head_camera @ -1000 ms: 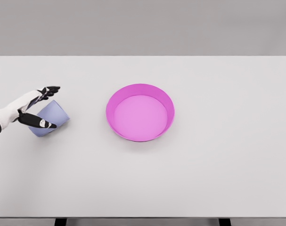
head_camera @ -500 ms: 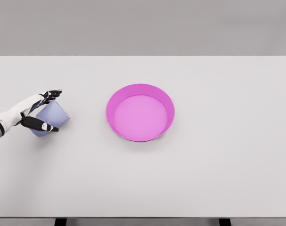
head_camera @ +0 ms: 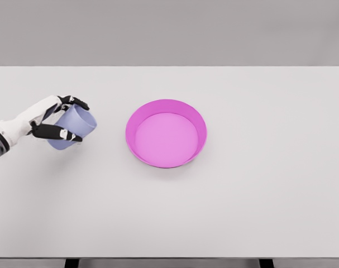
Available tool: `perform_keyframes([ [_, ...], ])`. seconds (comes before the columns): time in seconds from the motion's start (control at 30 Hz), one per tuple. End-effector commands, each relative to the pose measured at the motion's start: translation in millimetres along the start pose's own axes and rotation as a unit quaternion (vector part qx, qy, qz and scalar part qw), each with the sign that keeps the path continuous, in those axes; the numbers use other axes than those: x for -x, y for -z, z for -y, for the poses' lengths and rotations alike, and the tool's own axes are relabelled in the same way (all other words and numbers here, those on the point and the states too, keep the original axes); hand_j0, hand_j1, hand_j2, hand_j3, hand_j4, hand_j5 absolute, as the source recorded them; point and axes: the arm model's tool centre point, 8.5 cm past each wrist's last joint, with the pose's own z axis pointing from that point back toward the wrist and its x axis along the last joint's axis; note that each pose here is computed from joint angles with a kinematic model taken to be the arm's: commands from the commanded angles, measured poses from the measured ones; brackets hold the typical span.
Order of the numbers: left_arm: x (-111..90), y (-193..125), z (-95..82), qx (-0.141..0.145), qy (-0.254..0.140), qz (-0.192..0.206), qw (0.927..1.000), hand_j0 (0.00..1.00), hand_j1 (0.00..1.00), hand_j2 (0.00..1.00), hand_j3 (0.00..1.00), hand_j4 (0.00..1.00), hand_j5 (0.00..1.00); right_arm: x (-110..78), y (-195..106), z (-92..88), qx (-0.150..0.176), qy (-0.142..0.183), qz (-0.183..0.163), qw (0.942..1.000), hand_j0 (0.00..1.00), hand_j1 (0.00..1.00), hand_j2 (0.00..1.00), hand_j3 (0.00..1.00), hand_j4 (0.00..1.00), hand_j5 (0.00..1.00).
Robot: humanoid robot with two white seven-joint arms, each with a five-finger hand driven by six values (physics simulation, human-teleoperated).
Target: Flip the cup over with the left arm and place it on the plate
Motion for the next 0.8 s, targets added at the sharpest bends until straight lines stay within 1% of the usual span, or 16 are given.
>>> perform_keyframes([
  [0.0,-23,8,7.8,0.001,-0.007,0.073,0.9973,0.49,0.49,0.49,0.49,0.49,0.49,0.0,0,0.0,0.000,0.000,0.000,1.0000,1.00,1.00,1.00,1.00,1.00,1.00],
  [0.07,-37,19,12.5,-0.002,-0.014,0.111,0.9938,0.49,0.49,0.49,0.49,0.49,0.49,-0.5,0,0.0,0.000,0.000,0.001,1.0000,1.00,1.00,1.00,1.00,1.00,1.00],
  [0.13,-57,30,18.5,-0.006,-0.020,0.173,0.9848,0.49,0.49,0.49,0.49,0.49,0.49,0.0,0,0.0,0.000,0.000,0.000,1.0000,1.00,1.00,1.00,1.00,1.00,1.00],
  [0.17,-70,34,18.9,-0.011,-0.020,0.216,0.9762,0.49,0.49,0.49,0.49,0.49,0.49,0.0,0,0.0,0.000,0.000,0.000,1.0000,1.00,1.00,1.00,1.00,1.00,1.00],
  [0.23,-96,43,32.7,-0.014,-0.036,0.304,0.9518,0.49,0.49,0.49,0.49,0.49,0.49,0.0,0,0.0,0.000,0.000,0.000,1.0000,1.00,1.00,1.00,1.00,1.00,1.00],
  [0.3,-114,53,36.7,-0.023,-0.049,0.356,0.9330,0.51,0.51,0.51,0.51,0.51,0.51,0.0,0,0.0,0.000,0.000,0.000,1.0000,1.00,1.00,1.00,1.00,1.00,1.00],
  [0.33,-116,58,40.0,-0.029,-0.060,0.373,0.9254,0.51,0.51,0.51,0.51,0.51,0.51,-0.5,0,0.1,0.000,0.000,0.001,1.0000,1.00,1.00,1.00,1.00,1.00,1.00],
  [0.37,-118,63,40.5,-0.035,-0.066,0.383,0.9210,0.51,0.51,0.51,0.51,0.51,0.51,0.0,0,-0.1,-0.001,0.000,0.000,1.0000,1.00,1.00,1.00,1.00,1.00,1.00],
  [0.43,-114,76,51.7,-0.040,-0.088,0.389,0.9161,0.52,0.52,0.52,0.52,0.52,0.52,0.0,0,0.0,0.000,0.000,0.000,1.0000,1.00,1.00,1.00,1.00,1.00,1.00],
  [0.47,-112,86,63.3,-0.037,-0.105,0.388,0.9150,0.51,0.51,0.51,0.51,0.51,0.51,-0.5,0,-0.1,-0.001,0.000,0.001,1.0000,1.00,1.00,1.00,1.00,1.00,1.00],
  [0.53,-107,100,77.8,-0.038,-0.111,0.381,0.9172,0.51,0.51,0.51,0.51,0.51,0.51,0.0,0,0.0,0.000,0.000,0.000,1.0000,1.00,1.00,1.00,1.00,1.00,1.00],
  [0.57,-111,106,91.6,-0.031,-0.114,0.385,0.9154,0.51,0.51,0.51,0.51,0.51,0.51,0.0,0,-0.1,0.000,0.000,0.000,1.0000,1.00,1.00,1.00,1.00,1.00,1.00],
  [0.63,-115,116,114.2,-0.021,-0.131,0.393,0.9101,0.50,0.50,0.50,0.50,0.50,0.50,-0.5,0,0.1,0.000,0.000,0.001,1.0000,1.00,1.00,1.00,1.00,1.00,1.00],
  [0.67,-117,114,117.5,-0.026,-0.134,0.412,0.9008,0.49,0.49,0.49,0.49,0.49,0.49,-0.5,0,0.1,0.000,0.000,0.001,1.0000,1.00,1.00,1.00,1.00,1.00,1.00],
  [0.73,-110,117,127.4,-0.037,-0.156,0.405,0.9003,0.49,0.49,0.49,0.49,0.49,0.49,0.0,0,0.0,0.000,0.000,0.000,1.0000,1.00,1.00,1.00,1.00,1.00,1.00],
  [0.77,-103,118,127.0,-0.046,-0.161,0.394,0.9036,0.49,0.49,0.49,0.49,0.49,0.49,0.0,0,0.0,0.000,0.000,0.000,1.0000,1.00,1.00,1.00,1.00,1.00,1.00],
])
